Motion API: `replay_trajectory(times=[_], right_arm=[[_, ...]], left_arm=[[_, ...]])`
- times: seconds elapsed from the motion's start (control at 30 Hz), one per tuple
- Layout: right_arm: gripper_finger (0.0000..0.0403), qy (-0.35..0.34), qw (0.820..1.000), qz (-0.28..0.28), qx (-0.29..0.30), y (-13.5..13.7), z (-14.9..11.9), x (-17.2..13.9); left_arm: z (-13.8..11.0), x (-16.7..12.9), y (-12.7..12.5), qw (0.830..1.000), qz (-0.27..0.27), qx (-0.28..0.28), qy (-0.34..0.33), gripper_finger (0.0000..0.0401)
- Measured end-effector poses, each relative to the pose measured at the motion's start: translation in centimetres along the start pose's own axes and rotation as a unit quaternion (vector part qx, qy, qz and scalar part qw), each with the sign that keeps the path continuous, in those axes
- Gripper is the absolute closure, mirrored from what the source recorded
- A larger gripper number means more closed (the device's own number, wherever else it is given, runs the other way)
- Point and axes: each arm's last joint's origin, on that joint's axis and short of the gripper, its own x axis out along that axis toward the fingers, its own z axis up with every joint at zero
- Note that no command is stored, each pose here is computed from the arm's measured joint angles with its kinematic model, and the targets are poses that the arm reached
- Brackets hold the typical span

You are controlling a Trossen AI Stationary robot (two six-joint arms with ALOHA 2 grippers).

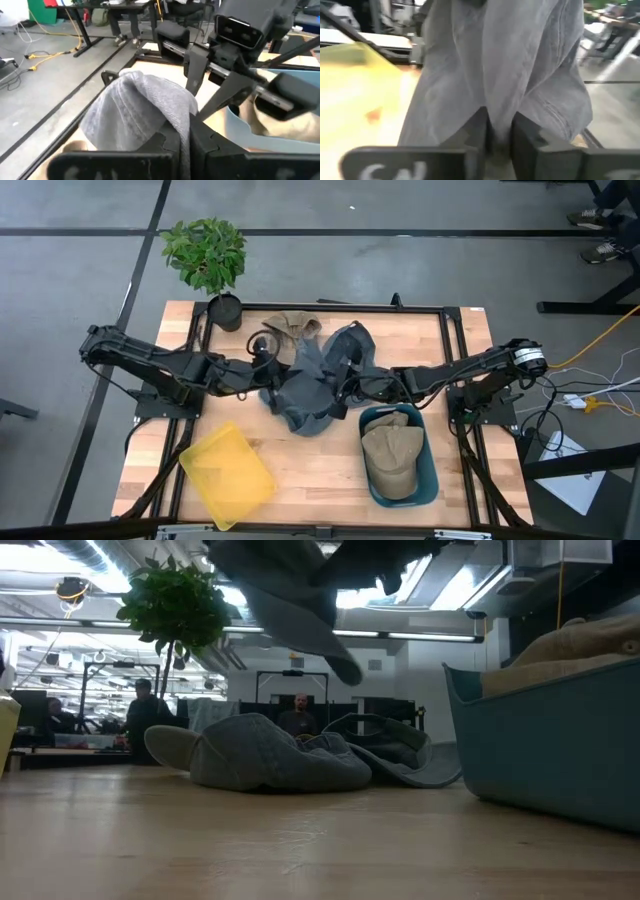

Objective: Pick & Place hat
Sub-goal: Put the left gray cap into the yellow bin

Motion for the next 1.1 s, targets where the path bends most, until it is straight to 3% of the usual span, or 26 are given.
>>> replay_trajectory(times=[0.27,0.43,0.77,1.1], right_arm=[[0.0201,-0.004,0.997,0.072,0.026,0.4,0.1,-0.1],[0.0153,-0.004,0.994,0.106,0.029,0.8,0.1,-0.3],[0.0151,0.019,0.991,0.129,0.017,0.9,1.0,-3.3],[0.0164,0.06,0.993,0.098,0.034,-0.2,1.0,-5.2]], left_arm=[[-0.9,-2.0,0.2,0.999,-0.01,-0.015,0.046,0.0397],[-0.7,-3.8,0.0,0.997,-0.049,-0.033,0.04,0.0397],[-1.2,-8.9,-0.3,0.987,-0.133,-0.077,0.053,0.0397],[-2.5,-12.8,-3.1,0.963,-0.262,0.004,0.062,0.0397]])
